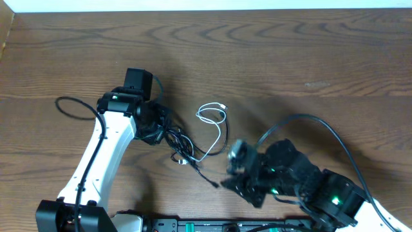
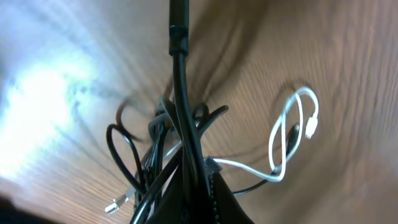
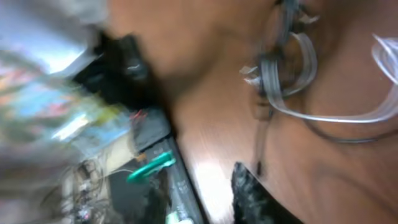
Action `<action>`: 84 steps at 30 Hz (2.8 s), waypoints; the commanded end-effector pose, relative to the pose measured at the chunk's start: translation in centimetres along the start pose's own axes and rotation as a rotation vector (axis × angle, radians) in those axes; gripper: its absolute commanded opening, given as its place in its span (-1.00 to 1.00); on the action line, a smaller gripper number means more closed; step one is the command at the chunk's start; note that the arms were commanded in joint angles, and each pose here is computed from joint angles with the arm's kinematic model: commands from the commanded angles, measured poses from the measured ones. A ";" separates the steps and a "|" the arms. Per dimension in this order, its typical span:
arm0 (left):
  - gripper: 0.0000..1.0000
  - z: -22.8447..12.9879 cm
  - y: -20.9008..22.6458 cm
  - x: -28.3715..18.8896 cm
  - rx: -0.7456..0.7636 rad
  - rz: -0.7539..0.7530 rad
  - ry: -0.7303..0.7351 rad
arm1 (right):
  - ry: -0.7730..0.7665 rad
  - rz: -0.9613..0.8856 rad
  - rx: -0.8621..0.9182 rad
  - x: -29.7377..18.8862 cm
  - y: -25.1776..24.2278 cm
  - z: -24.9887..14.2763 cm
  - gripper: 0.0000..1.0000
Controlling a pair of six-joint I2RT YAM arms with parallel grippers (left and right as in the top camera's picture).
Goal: Untangle cables
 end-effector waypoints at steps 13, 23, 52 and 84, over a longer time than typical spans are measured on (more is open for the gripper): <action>-0.85 -3.8 -1.2 -0.9 0.675 -0.269 0.387 | 0.043 -0.060 0.256 9.0 -4.0 1.0 -0.17; -0.85 -4.6 -1.2 -1.3 0.543 -0.282 0.490 | 0.099 -0.084 0.273 11.7 -5.1 -0.2 -0.16; -0.85 -0.9 -2.5 -3.6 0.086 -0.403 0.615 | 0.369 -0.029 0.362 19.2 -3.4 -7.0 -0.32; -0.85 7.3 -0.5 -8.2 0.133 -0.800 0.536 | 0.603 -0.357 0.736 4.5 -14.5 -11.3 -0.70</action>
Point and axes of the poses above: each gripper's point midway between its finger pads, its own x axis out along the fingers, its own y axis along the line the jaws close on, z = x × y, the point moved 8 cm from there along -x, back along the fingers, and after that the axes turned 11 degrees about -x, right-handed, at the moved point
